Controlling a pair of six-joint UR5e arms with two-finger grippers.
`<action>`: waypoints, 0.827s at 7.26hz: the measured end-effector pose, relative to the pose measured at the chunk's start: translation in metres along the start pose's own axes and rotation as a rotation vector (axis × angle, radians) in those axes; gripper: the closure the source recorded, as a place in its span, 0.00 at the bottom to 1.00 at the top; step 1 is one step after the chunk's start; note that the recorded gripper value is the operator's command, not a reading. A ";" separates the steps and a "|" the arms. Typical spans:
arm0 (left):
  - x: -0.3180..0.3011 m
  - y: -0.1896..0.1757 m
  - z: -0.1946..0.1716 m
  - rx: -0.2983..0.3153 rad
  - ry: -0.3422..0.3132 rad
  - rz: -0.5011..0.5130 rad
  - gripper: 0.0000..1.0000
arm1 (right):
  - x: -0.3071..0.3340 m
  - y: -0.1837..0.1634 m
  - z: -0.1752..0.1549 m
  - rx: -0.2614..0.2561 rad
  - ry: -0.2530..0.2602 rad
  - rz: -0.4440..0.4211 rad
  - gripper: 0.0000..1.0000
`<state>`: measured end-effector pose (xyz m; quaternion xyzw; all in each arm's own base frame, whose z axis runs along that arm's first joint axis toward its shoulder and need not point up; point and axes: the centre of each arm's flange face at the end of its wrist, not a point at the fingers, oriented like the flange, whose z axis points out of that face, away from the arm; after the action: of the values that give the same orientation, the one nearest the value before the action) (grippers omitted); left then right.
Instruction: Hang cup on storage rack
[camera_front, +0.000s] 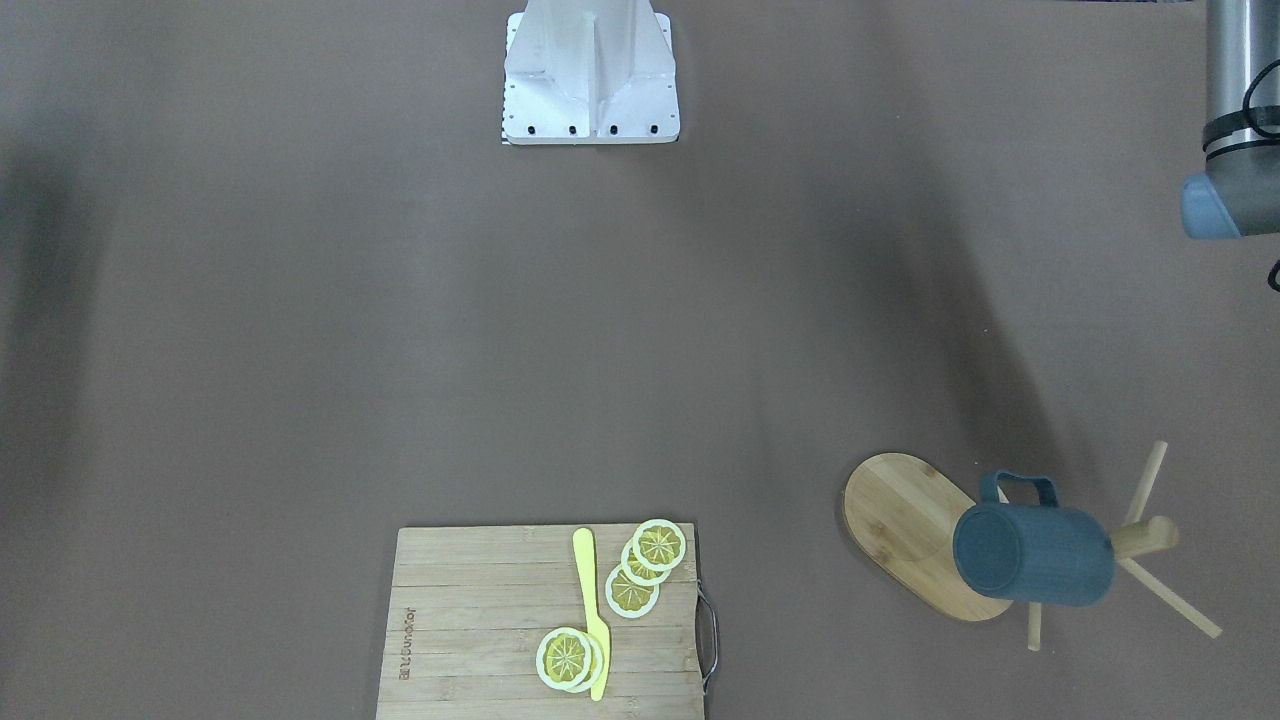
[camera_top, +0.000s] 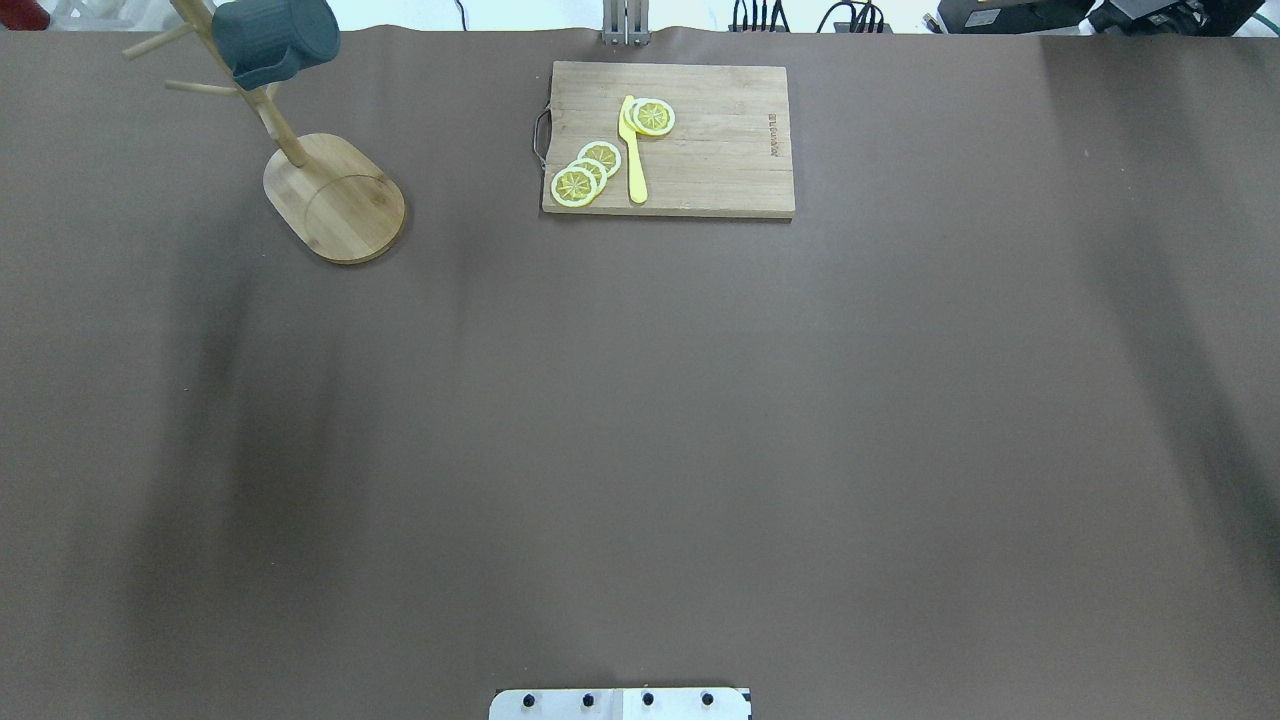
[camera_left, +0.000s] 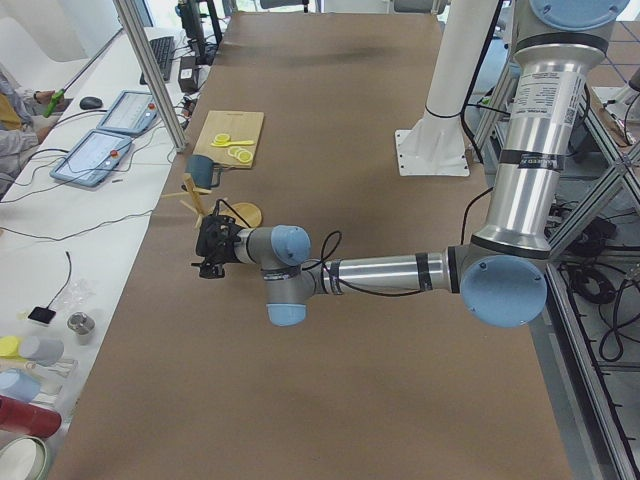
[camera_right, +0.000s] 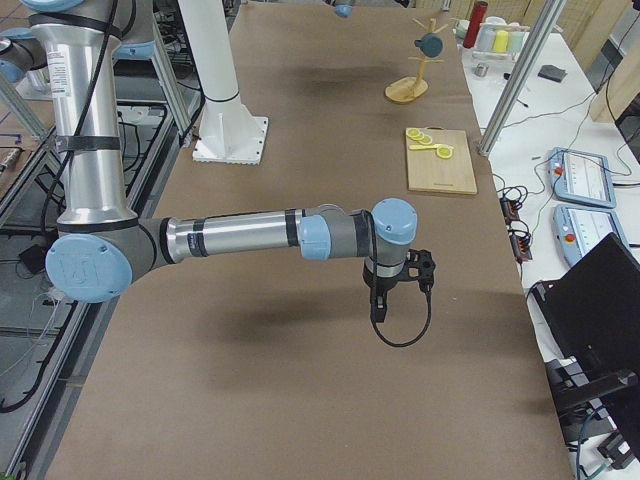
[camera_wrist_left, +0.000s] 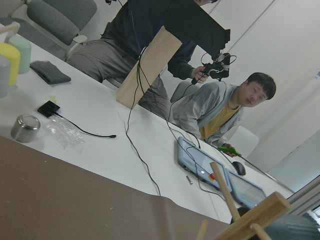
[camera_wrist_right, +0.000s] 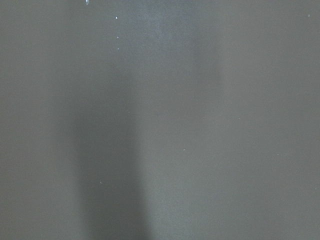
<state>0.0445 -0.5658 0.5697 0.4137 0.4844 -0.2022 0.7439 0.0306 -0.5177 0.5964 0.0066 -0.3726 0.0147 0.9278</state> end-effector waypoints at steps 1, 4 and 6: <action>-0.017 -0.007 -0.004 -0.058 -0.062 0.046 0.03 | 0.001 0.001 0.001 -0.003 0.000 0.003 0.00; -0.047 -0.023 -0.020 -0.283 -0.180 0.024 0.03 | 0.005 0.002 -0.002 0.003 -0.002 0.008 0.00; -0.030 -0.032 -0.036 -0.441 -0.268 0.067 0.03 | 0.009 0.003 -0.004 0.006 -0.002 0.015 0.00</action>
<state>-0.0110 -0.5579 0.5759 0.2270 0.3999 -0.1197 0.8799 0.0401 -0.5143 0.5995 0.0067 -0.3737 0.0229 0.9273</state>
